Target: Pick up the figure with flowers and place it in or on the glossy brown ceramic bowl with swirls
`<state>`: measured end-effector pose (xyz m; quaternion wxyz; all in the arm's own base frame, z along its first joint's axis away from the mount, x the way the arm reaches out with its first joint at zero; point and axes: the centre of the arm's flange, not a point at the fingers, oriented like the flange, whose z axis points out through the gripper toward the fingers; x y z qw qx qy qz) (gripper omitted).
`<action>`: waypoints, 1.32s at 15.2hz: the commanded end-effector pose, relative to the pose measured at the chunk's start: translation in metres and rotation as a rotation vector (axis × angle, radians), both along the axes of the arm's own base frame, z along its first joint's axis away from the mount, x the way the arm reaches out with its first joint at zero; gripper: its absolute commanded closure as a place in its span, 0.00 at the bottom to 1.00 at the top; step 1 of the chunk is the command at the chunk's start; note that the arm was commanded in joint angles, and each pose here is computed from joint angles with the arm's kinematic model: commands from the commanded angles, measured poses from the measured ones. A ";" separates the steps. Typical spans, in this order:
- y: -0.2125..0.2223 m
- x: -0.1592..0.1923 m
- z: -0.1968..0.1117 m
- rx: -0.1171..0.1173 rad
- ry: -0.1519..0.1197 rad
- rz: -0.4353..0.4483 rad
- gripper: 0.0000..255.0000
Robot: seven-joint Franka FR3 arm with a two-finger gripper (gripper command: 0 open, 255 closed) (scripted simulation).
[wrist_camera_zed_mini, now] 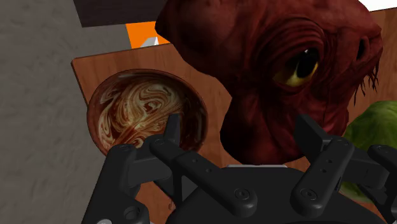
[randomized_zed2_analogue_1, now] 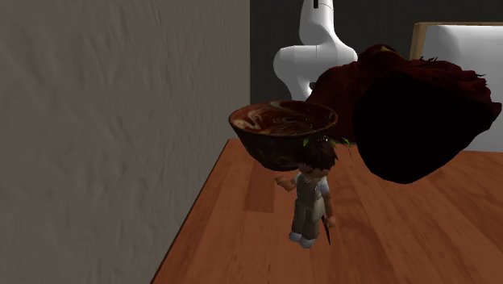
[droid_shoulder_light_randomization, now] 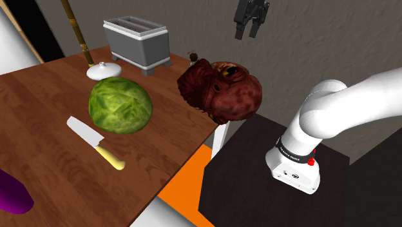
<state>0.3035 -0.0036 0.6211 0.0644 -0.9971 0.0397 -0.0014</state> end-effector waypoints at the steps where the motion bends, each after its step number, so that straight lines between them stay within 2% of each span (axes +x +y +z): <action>1: 0.000 0.000 0.000 0.000 0.000 0.000 0.00; 20: -0.068 0.205 -0.116 0.148 -0.076 -0.109 0.00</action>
